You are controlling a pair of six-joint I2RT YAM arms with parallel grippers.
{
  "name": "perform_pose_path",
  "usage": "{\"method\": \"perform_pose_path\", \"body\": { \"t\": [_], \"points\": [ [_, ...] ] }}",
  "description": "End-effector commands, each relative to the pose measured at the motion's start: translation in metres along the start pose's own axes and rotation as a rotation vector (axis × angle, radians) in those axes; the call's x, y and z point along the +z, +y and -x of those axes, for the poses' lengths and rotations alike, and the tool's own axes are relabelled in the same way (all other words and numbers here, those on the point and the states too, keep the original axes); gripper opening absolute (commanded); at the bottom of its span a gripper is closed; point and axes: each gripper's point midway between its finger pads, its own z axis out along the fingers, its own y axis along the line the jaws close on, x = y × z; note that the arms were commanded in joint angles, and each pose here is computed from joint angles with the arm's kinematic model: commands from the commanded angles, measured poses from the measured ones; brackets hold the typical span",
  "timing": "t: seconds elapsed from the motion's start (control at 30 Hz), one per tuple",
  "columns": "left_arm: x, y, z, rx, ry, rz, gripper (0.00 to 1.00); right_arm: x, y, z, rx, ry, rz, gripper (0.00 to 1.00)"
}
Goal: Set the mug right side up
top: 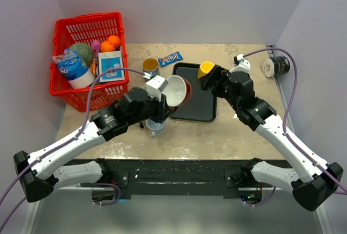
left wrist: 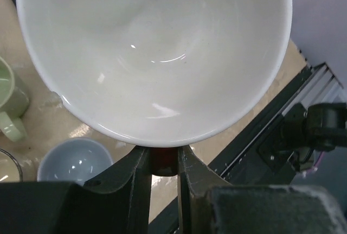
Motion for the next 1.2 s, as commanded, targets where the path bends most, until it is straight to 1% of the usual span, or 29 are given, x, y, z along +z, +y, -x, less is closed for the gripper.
{"method": "perform_pose_path", "body": {
  "t": [0.0,0.1,0.33,0.43,0.47,0.53,0.73,0.9,1.1,1.17],
  "points": [
    [0.014,-0.021,-0.032,0.137,0.064,-0.027,0.00,-0.001,-0.006,0.023,0.003,-0.072,-0.052,0.88],
    [0.024,-0.013,-0.067,0.130,0.134,-0.004,0.00,0.003,-0.012,0.019,0.007,-0.054,-0.063,0.88],
    [0.033,-0.002,-0.091,0.124,0.166,0.045,0.00,0.007,-0.026,0.008,0.027,-0.018,-0.081,0.88],
    [0.041,0.005,-0.101,0.080,0.204,0.099,0.00,0.010,-0.031,0.004,0.036,0.000,-0.085,0.88],
    [0.044,0.007,-0.110,0.075,0.239,0.115,0.00,0.011,-0.032,0.003,0.040,0.004,-0.088,0.88],
    [0.048,0.004,-0.114,0.055,0.255,0.125,0.00,0.012,-0.036,0.000,0.043,0.013,-0.095,0.88],
    [0.052,0.014,-0.134,0.026,0.308,0.204,0.00,0.017,-0.044,-0.007,0.059,0.040,-0.100,0.88],
    [0.057,0.011,-0.145,-0.005,0.320,0.202,0.00,0.018,-0.048,-0.015,0.069,0.071,-0.098,0.88],
    [0.068,0.009,-0.159,-0.008,0.340,0.225,0.00,0.019,-0.052,-0.026,0.056,0.104,-0.100,0.88],
    [0.069,0.013,-0.169,0.000,0.356,0.262,0.00,0.019,-0.054,-0.029,0.047,0.115,-0.101,0.88]
  ]
}}
